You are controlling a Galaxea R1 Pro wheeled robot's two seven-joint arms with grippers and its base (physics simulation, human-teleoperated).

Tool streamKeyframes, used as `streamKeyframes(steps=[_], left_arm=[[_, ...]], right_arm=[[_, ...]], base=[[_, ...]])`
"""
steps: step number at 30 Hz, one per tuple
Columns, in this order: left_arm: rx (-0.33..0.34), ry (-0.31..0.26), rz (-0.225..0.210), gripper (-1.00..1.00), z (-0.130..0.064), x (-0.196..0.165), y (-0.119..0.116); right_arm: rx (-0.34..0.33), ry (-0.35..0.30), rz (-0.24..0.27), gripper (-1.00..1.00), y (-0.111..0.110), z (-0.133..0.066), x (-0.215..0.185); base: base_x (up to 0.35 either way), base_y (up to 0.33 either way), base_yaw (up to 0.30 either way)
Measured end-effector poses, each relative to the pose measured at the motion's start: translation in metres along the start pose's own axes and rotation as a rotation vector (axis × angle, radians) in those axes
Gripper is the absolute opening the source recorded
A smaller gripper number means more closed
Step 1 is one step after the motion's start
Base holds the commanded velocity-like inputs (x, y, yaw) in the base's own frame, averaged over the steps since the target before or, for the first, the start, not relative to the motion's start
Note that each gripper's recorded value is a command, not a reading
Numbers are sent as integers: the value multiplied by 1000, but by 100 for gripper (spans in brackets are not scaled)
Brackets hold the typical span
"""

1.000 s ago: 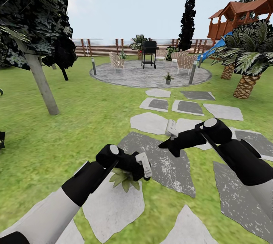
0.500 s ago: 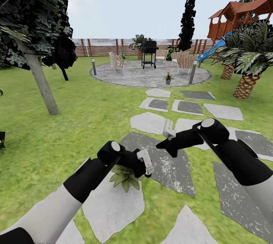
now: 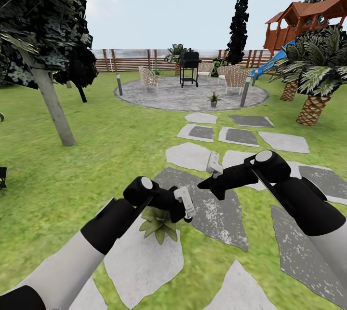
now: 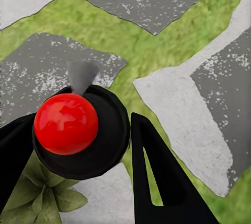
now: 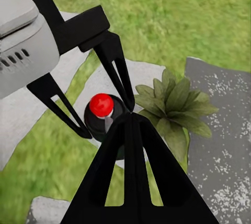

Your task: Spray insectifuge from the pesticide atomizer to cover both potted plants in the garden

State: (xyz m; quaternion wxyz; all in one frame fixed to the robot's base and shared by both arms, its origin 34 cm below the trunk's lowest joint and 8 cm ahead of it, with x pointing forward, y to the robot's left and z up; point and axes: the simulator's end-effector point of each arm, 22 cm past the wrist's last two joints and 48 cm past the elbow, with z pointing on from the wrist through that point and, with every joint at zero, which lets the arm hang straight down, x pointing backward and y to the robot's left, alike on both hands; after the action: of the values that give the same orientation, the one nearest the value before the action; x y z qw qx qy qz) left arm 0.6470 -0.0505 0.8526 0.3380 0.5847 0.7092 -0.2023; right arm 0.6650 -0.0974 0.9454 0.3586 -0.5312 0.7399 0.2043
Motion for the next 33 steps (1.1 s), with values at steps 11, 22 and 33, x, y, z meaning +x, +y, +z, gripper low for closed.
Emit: streamKeyframes(steps=[11, 22, 33], left_arm=[[-2, -5, -5, -100, -1, -9, 1], [4, -18, -2, -100, 0, -18, -2], [7, -27, 2, -100, 1, -23, -4]], right_arm=[[0, 0, 0, -100, 0, 0, 0], [0, 0, 0, -100, 0, 0, 0], [0, 0, 0, -100, 0, 0, 0]], base=[[0, 0, 0], [0, 0, 0], [0, 0, 0]])
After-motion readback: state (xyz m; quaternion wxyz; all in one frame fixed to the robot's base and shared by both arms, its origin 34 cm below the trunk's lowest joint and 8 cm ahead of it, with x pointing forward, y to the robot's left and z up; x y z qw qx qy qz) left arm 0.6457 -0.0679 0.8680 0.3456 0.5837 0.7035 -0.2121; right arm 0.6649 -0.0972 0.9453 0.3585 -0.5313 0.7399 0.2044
